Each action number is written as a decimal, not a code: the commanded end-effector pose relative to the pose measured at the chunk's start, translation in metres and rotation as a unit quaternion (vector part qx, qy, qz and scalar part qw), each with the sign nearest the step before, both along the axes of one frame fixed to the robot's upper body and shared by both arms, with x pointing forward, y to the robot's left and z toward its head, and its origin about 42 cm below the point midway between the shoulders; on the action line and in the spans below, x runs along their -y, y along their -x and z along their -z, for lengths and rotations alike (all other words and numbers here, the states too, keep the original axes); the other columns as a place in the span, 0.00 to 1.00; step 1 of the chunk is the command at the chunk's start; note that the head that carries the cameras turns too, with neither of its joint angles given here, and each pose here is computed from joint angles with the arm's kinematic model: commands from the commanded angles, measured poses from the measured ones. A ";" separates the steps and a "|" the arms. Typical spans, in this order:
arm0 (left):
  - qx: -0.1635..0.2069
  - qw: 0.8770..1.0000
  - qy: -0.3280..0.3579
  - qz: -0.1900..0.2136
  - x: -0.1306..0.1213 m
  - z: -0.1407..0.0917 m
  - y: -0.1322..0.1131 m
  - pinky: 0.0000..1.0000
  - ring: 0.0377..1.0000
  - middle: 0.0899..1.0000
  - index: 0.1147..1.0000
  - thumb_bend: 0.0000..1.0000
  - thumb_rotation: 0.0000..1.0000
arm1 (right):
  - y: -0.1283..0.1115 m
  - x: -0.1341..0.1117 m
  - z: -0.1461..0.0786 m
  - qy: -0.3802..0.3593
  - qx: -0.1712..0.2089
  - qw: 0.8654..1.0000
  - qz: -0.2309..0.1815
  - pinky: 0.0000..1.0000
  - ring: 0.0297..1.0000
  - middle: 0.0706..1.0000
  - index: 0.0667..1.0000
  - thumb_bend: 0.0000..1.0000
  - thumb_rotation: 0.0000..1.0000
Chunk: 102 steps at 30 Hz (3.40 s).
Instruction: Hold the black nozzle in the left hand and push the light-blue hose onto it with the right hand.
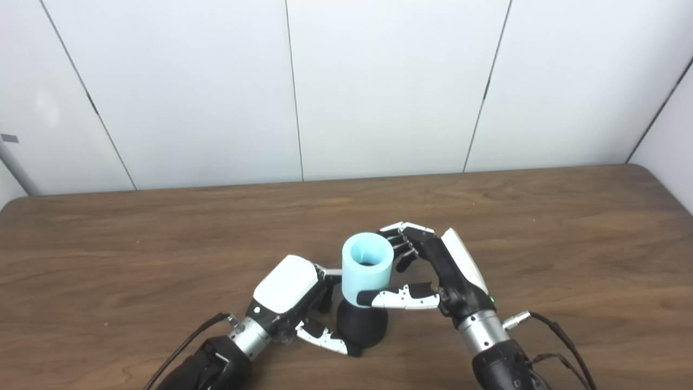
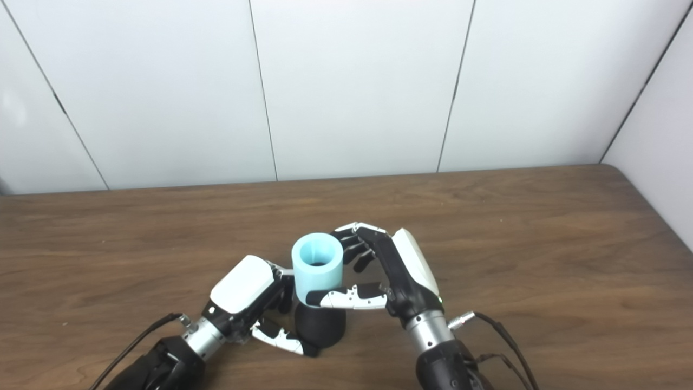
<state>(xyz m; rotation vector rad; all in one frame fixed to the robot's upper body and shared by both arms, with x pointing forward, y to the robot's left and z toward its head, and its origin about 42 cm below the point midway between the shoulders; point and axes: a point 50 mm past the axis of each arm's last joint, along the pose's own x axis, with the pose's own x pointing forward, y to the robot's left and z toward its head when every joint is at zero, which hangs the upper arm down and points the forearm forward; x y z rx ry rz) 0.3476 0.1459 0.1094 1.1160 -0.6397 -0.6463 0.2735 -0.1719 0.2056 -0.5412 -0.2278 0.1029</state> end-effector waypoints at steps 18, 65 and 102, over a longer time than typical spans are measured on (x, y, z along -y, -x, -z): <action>-0.121 0.991 -0.057 0.010 -0.003 0.078 0.060 0.31 0.34 0.36 0.46 0.52 0.00 | 0.007 0.011 -0.042 0.026 0.140 0.989 -0.036 0.94 0.98 0.98 1.00 0.99 0.81; -0.110 0.992 -0.063 0.010 -0.004 0.078 0.060 0.33 0.36 0.37 0.46 0.52 0.00 | 0.047 0.001 -0.051 0.377 0.206 0.891 -0.147 1.00 1.00 1.00 0.97 0.98 0.83; -0.120 0.991 -0.067 0.008 -0.004 0.077 0.060 0.30 0.34 0.36 0.46 0.52 0.00 | 0.064 0.001 -0.007 0.465 0.125 0.856 -0.190 0.88 0.97 0.98 0.93 0.82 0.87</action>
